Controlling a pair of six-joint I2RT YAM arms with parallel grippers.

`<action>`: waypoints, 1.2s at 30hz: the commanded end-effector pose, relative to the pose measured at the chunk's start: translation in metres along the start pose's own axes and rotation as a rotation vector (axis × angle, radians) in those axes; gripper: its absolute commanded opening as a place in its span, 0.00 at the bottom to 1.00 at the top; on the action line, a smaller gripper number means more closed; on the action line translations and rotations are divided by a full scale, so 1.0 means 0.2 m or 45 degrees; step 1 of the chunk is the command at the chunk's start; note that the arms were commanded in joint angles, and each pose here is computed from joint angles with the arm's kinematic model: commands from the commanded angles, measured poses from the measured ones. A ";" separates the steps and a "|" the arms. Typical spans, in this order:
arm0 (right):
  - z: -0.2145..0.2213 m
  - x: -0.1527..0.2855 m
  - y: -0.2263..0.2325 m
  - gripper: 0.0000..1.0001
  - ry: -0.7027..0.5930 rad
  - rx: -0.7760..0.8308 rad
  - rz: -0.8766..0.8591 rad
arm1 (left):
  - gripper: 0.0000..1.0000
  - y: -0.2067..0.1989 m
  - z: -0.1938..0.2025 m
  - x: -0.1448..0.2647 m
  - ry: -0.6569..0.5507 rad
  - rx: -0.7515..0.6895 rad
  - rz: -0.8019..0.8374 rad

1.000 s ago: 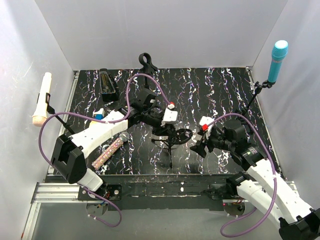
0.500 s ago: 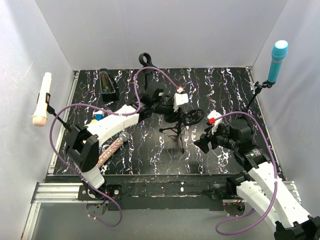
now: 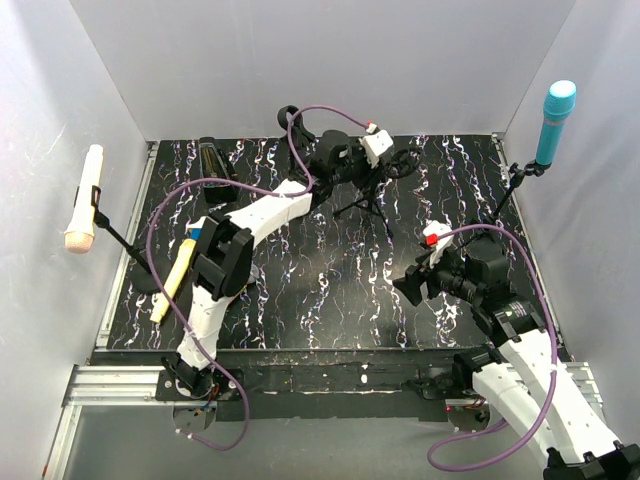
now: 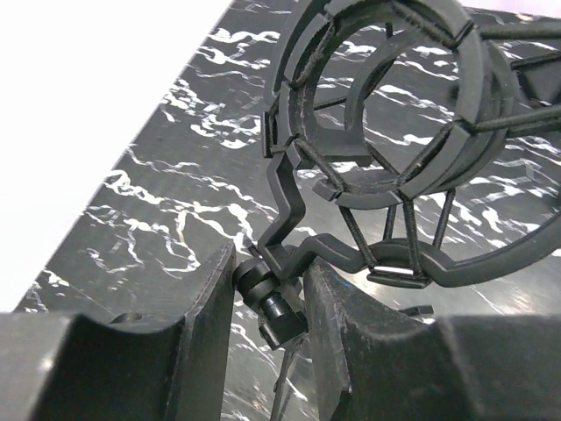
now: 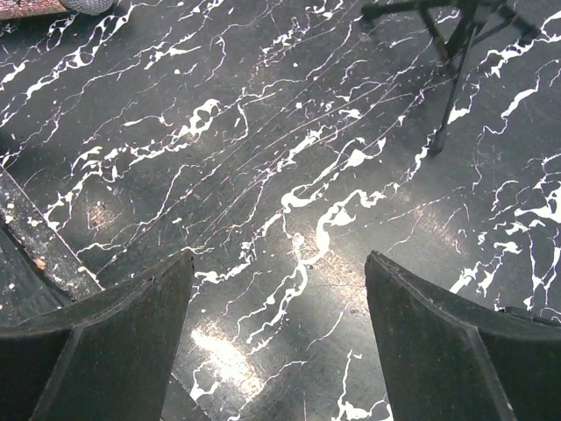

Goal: Remove the microphone from the stand

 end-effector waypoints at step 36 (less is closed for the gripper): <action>-0.31 -0.02 -0.07 0.05 0.008 -0.080 -0.162 | 0.81 0.30 -0.55 1.42 0.183 -0.034 -0.384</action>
Point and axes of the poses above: each gripper's point midway between its finger pads, its own x axis back along the fingers, its own y axis along the line the jaws close on, z = x × y, the point moved 8 cm from there along x, back along the fingers, and after that the axes turned 8 degrees about x, right-handed, at the moved point
